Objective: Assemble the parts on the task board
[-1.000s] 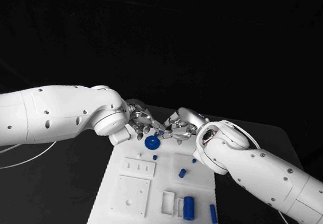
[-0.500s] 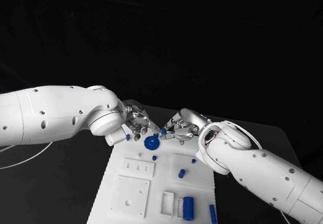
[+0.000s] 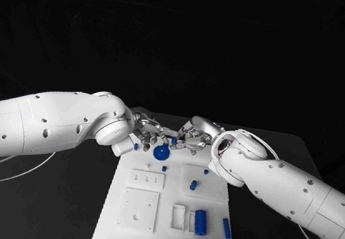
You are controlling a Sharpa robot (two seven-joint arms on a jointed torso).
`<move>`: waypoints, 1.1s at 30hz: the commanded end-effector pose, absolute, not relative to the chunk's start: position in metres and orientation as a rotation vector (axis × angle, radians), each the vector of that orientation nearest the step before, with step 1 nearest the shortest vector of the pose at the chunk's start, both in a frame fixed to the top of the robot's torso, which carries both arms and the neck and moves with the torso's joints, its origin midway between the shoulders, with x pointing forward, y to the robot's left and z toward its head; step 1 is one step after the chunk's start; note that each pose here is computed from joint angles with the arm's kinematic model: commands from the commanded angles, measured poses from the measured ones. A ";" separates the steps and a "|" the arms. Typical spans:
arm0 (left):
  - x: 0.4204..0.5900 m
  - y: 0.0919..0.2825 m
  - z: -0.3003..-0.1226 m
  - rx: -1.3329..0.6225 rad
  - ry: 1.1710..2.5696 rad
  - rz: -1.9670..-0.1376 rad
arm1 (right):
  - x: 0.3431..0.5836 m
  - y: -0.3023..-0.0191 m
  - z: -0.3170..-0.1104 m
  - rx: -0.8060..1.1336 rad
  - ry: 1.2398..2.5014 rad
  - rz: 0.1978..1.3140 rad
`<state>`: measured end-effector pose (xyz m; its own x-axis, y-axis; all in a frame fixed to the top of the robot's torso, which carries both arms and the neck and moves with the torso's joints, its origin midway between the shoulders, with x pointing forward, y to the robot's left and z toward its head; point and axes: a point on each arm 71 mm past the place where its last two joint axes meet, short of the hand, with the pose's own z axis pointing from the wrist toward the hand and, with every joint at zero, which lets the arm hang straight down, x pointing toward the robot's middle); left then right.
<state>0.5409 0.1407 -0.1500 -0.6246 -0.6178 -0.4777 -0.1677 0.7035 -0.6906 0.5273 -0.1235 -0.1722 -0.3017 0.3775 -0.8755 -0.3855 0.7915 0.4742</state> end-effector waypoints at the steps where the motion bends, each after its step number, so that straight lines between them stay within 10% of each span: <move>1: 0.541 0.138 -0.149 -0.598 2.176 -0.819 | 0.527 -0.123 -0.172 -0.006 1.721 0.754; 33: 0.538 0.134 -0.158 -0.571 2.211 -0.813 | 0.522 -0.110 -0.171 -0.028 1.721 0.784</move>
<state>0.5392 0.1371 -0.1576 -0.6403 -0.6101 -0.4668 -0.1728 0.7065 -0.6863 0.5225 -0.1113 -0.1711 -0.3130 0.3769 -0.8718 -0.4071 0.7760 0.4817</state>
